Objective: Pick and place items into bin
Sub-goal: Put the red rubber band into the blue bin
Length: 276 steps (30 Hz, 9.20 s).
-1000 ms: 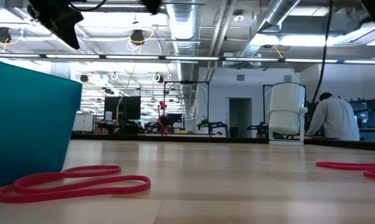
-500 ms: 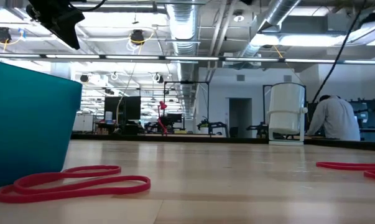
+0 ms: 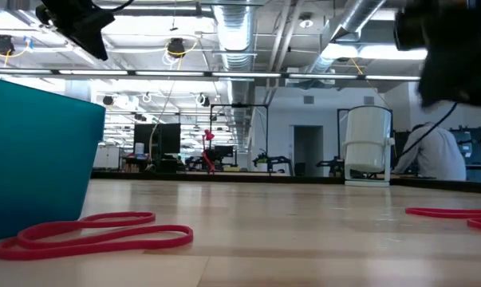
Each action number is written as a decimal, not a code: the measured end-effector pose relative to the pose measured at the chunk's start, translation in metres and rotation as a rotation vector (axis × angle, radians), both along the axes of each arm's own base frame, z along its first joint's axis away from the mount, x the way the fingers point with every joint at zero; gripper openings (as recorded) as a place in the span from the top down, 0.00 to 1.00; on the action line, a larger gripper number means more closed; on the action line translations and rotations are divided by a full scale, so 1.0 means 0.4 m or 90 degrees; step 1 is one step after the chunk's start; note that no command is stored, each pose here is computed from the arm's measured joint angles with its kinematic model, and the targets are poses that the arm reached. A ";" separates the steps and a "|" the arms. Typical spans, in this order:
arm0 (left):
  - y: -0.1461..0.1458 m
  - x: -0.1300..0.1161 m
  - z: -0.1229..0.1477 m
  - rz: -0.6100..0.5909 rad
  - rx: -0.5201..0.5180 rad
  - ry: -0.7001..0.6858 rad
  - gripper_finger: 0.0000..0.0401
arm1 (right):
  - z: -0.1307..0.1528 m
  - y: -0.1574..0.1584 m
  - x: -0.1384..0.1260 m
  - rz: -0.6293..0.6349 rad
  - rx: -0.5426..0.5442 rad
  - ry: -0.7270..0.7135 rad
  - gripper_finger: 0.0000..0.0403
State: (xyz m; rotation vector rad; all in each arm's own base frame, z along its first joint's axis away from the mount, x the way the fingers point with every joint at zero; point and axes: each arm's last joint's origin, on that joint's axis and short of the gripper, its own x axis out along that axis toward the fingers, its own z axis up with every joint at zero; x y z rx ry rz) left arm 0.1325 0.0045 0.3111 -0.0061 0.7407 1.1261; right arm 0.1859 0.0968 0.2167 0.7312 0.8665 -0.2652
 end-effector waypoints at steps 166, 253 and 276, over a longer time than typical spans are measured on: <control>-0.221 0.304 -0.078 -0.623 -0.227 -0.028 0.79 | 0.644 -0.128 0.313 0.448 -0.430 -0.297 0.77; -0.164 0.111 -0.122 -0.710 -0.150 -0.210 0.79 | -0.211 0.183 0.573 0.502 -0.236 -0.247 0.77; -0.166 0.110 -0.122 -0.688 -0.200 -0.239 0.79 | -0.299 0.214 0.588 0.498 -0.297 -0.185 0.77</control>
